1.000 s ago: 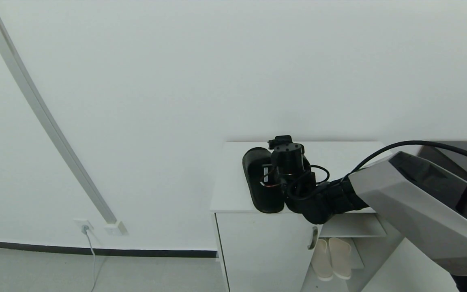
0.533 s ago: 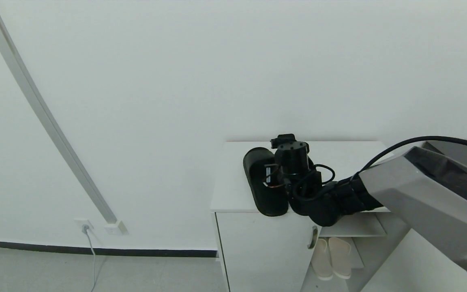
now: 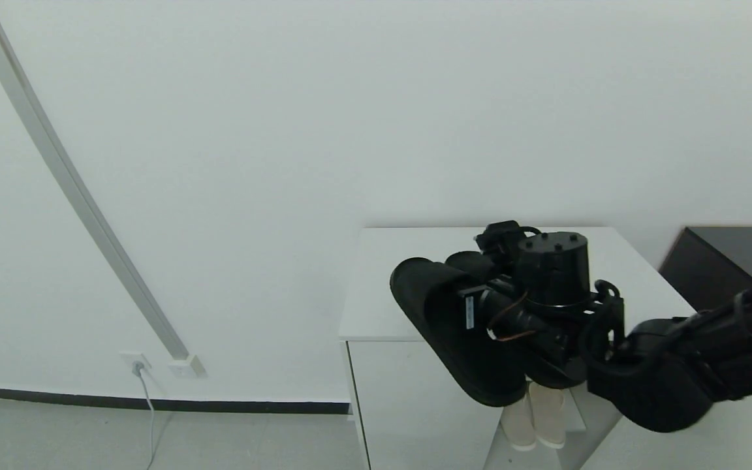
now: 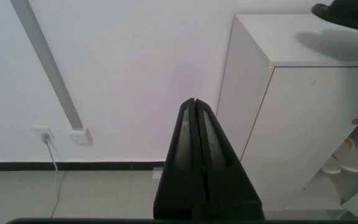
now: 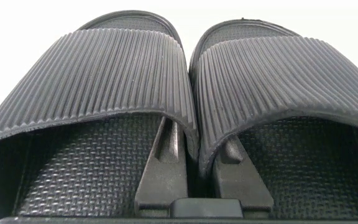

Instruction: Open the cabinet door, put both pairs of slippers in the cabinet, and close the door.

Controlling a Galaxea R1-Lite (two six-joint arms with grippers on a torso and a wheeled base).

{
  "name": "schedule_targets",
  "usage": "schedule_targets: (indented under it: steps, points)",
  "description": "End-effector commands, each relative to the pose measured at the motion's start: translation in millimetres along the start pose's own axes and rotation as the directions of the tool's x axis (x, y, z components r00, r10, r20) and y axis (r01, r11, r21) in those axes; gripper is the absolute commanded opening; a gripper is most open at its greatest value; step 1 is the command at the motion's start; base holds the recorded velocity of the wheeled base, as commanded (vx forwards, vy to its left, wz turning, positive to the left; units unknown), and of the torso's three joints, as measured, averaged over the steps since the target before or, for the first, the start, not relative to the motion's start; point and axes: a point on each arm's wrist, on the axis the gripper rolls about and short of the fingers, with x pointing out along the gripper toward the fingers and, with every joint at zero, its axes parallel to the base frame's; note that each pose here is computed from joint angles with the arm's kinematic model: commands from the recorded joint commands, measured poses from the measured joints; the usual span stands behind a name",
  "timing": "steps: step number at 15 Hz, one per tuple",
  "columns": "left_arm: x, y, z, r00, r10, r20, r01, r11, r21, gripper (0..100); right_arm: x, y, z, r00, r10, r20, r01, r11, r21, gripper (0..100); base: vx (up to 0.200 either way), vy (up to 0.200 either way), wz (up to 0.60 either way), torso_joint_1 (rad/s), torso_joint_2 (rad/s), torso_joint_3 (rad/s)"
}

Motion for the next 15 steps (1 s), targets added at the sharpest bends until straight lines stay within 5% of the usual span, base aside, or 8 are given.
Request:
schedule_targets:
  steps: [1, 12, 15]
  points:
    - [0.0, 0.0, -0.1, 1.0, 0.001, 0.0, -0.001, 1.0, 0.0, 0, -48.7, -5.0, 10.2, 0.998, 0.06, 0.029, -0.06, 0.998, 0.008, 0, 0.0, 0.0, 0.0, 0.0, 0.0, 0.0]
    - [0.0, 0.0, -0.1, 1.0, -0.002, 0.0, 0.002, 1.0, 0.001, 0, -67.6, -3.7, -4.1, 0.997, 0.081, -0.012, -0.081, 0.997, 0.016, 0, 0.0, 0.0, 0.0, 0.0, 0.0, 0.0]
    - [0.0, -0.1, -0.1, 1.0, -0.003, 0.0, 0.003, 1.0, 0.0, 0, -68.2, -3.1, -5.5, 0.996, 0.083, -0.017, -0.083, 0.996, 0.016, 0, -0.2, 0.0, 0.0, 0.002, 0.0, 0.004]
